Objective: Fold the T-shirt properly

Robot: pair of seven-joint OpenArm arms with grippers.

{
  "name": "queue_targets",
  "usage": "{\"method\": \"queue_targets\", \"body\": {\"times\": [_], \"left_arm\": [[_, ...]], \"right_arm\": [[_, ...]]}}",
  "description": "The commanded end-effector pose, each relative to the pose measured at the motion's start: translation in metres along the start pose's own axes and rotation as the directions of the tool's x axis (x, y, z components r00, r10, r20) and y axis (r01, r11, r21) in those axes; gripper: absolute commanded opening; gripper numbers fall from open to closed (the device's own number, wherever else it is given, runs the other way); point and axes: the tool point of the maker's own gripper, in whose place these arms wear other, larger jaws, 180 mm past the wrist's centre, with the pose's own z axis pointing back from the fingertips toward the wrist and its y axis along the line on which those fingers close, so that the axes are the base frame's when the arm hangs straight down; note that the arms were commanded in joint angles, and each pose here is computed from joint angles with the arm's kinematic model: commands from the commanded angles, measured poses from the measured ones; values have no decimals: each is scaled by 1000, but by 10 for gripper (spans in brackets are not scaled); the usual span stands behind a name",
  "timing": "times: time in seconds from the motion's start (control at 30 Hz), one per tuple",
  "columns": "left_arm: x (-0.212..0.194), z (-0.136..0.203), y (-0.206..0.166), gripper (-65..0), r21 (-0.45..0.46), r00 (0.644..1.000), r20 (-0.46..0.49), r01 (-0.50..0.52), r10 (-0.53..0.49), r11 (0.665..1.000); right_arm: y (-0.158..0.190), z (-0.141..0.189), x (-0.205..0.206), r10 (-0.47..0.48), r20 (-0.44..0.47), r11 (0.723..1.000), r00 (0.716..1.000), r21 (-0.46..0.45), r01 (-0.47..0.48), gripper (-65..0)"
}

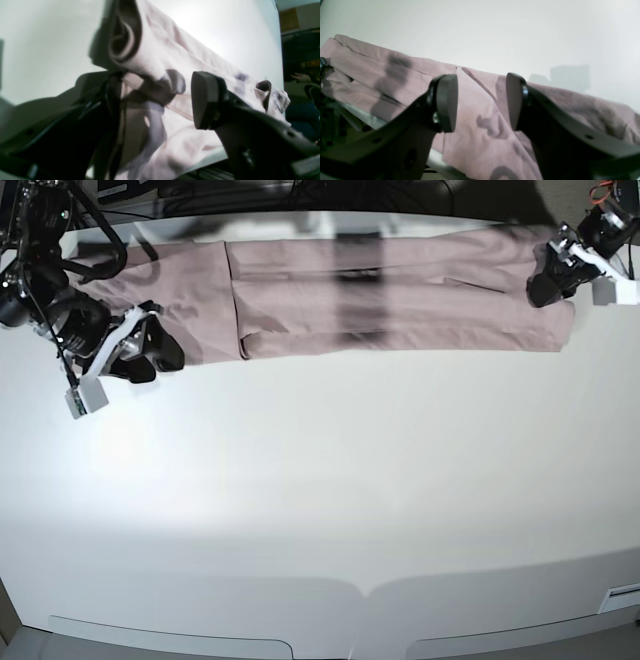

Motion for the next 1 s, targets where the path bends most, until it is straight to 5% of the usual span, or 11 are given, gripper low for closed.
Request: {"method": "queue_targets", "body": {"times": [0.0, 0.23, 0.4, 0.57, 0.97], "left_arm": [[-30, 4, 13, -256, 65, 990, -141, 11, -2, 998], [-34, -3, 5, -394, 45, 992, -124, -7, 12, 999], [-18, -4, 6, -650, 46, 999, -35, -7, 9, 999], [8, -3, 14, -650, 89, 995, 64, 64, -70, 994], [110, 14, 39, -650, 231, 934, 54, 331, -352, 915]], "right_arm": [[0, 5, 14, 29, 44, 1000, 999, 5, -29, -338], [0, 5, 14, 29, 44, 1000, 999, 5, -29, -338], [0, 5, 13, 28, 39, 1000, 999, 5, -29, -338], [0, 5, 11, 29, 30, 1000, 999, 5, -29, -338], [0, 5, 13, 28, 41, 1000, 999, 5, -28, -338]]}}
